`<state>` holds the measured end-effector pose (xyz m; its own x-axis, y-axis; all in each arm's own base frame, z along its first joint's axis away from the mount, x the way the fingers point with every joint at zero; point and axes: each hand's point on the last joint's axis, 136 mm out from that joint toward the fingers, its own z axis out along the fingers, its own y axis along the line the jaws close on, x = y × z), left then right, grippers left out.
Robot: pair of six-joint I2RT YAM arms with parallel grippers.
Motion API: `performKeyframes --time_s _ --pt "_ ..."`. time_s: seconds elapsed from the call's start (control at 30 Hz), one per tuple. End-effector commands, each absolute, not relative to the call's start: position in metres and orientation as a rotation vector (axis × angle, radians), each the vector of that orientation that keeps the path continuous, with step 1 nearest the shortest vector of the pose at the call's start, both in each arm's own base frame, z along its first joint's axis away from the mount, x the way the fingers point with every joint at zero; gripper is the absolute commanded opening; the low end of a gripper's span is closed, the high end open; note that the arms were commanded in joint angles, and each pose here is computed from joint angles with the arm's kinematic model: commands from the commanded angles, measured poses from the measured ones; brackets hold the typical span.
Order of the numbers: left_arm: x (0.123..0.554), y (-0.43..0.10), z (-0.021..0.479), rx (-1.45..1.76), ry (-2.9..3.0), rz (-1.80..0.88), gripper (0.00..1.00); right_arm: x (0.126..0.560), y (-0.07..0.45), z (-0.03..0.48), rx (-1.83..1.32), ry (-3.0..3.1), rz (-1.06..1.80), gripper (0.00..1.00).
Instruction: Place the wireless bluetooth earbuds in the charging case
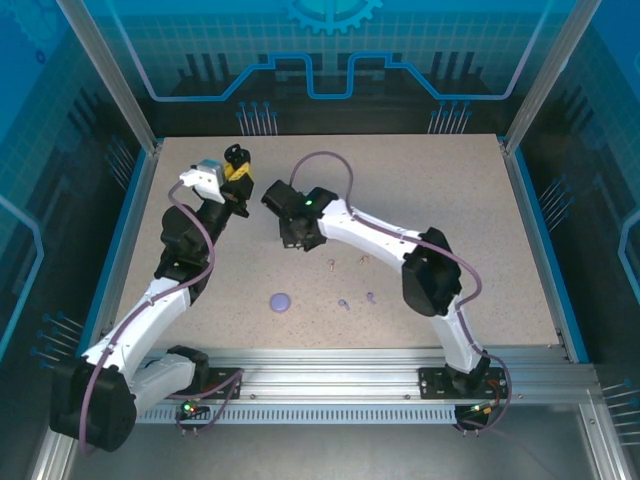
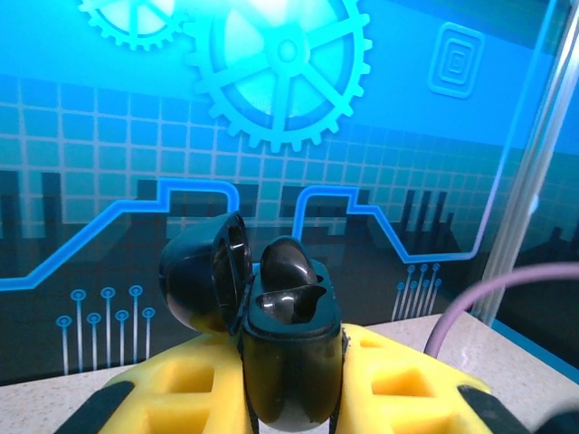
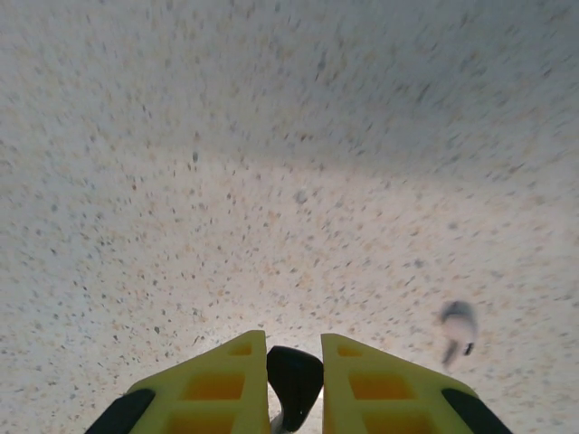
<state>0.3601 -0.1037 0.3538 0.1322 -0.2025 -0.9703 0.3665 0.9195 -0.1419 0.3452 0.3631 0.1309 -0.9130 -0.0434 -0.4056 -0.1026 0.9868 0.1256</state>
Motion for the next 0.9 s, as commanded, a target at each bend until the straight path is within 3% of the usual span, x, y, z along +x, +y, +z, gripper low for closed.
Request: performKeyframes --time_s 0.0,0.43,0.87 --pt "0.347 -0.117 0.369 0.228 1.313 -0.489 0.0 0.364 0.341 0.164 -0.093 2.634 0.246 0.18" --pt "0.337 -0.173 0.353 0.489 1.298 -0.601 0.0 0.416 0.27 0.308 -0.107 2.327 0.476 0.19" --pt "0.339 -0.213 0.343 0.606 1.287 -0.615 0.0 0.394 0.293 0.415 -0.399 2.022 0.701 0.19"
